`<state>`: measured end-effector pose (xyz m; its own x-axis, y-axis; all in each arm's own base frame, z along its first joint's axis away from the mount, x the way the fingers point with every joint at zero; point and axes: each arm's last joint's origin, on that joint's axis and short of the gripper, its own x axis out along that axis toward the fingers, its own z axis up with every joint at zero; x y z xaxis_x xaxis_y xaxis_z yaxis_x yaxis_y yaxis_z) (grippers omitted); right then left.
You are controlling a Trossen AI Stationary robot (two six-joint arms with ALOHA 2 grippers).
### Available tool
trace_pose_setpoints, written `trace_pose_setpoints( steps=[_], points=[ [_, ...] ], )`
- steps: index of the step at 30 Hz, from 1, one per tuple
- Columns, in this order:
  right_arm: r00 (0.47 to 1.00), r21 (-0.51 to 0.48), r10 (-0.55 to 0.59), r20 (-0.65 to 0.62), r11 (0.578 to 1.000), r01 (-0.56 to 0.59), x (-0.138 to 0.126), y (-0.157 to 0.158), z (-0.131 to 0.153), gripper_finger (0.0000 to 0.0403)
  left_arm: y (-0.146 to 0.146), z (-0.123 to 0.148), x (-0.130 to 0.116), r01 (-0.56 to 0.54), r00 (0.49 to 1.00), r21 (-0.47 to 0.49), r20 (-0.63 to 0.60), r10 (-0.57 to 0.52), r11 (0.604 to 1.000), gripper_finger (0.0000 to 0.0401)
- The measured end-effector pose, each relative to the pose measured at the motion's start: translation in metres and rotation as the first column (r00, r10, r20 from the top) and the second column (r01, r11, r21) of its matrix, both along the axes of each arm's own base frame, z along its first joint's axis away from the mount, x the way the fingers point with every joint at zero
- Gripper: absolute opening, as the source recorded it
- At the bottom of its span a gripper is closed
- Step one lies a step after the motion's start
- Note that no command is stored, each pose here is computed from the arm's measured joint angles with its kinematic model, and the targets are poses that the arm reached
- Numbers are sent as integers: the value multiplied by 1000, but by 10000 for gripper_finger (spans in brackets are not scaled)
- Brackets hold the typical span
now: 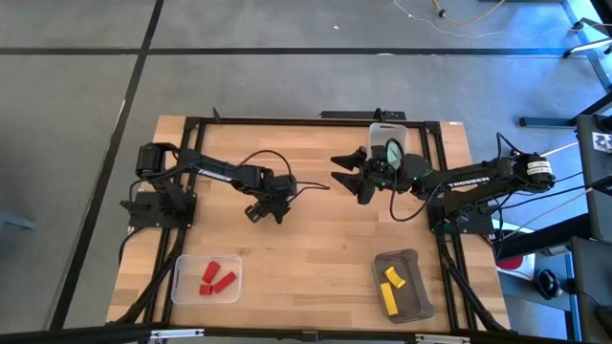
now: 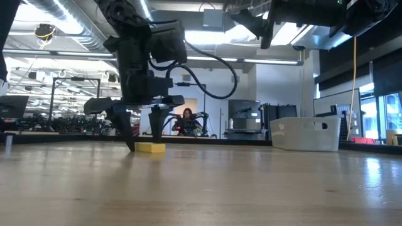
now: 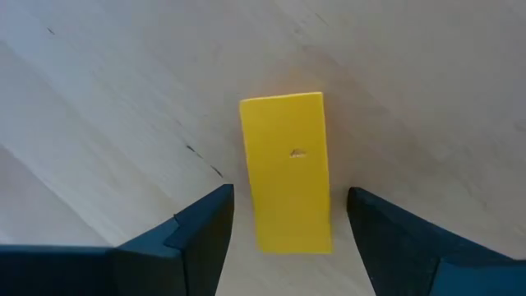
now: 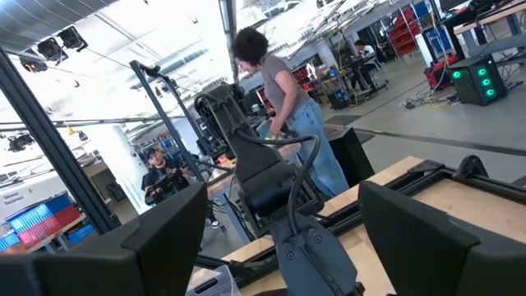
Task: Sort & place blocks by color
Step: Put the yellow block into the black bin
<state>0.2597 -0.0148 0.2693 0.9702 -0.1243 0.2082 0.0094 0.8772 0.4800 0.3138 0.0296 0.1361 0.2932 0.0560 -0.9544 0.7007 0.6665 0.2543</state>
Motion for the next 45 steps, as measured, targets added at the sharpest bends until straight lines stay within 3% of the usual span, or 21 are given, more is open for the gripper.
trace_pose_setpoints(
  steps=[4, 8, 11, 13, 17, 21, 25, 28, 31, 34, 39, 45],
  points=[
    [1000, 0, 0, 0, 1000, 0, 0, 0, 0, 317, 0, -2, -1, -32, 999, -24, -19, 31, 999, 227],
    [1000, -1, 0, 0, 1000, 0, 0, 0, 0, 317, 0, 2, -5, -156, 988, -70, -25, 155, 985, 181],
    [1000, -3, -1, 0, 1000, 1, 0, 0, 0, 317, 4, 9, -8, -279, 960, -118, -17, 279, 953, 123],
    [1000, -4, -1, 0, 1000, 1, 0, 0, 0, 317, 9, 16, -12, -372, 928, -157, -21, 373, 915, 108],
    [1000, -5, -1, -3, 1000, 1, 0, 0, 0, 317, 22, 35, -25, -522, 843, -270, -16, 538, 809, 108],
    [1000, 15, 2, -29, 1000, -2, 1, 0, -3, 317, 30, 52, -44, -630, 710, -394, 57, 701, 670, 108],
    [993, 193, -14, -120, 981, 37, 2, -2, -14, 317, 26, 60, -70, -700, 532, -492, 126, 838, 518, 108],
    [968, 378, 12, -249, 922, 86, 5, -2, -23, 317, 17, 66, -81, -728, 434, -527, 140, 890, 438, 108],
    [910, 432, 63, -409, 892, 132, 17, -2, -27, 317, 8, 74, -80, -726, 413, -531, 171, 895, 436, 108],
    [869, 490, 137, -475, 862, 132, 38, -5, -26, 317, 3, 82, -66, -714, 414, -535, 196, 889, 451, 108],
    [799, 607, 304, -519, 789, 94, 74, -9, -42, 317, 0, 87, -36, -698, 468, -503, 217, 857, 509, 108],
    [787, 623, 279, -550, 765, 164, 104, -15, -60, 317, -6, 89, -9, -671, 533, -472, 229, 815, 572, 108]
  ],
)
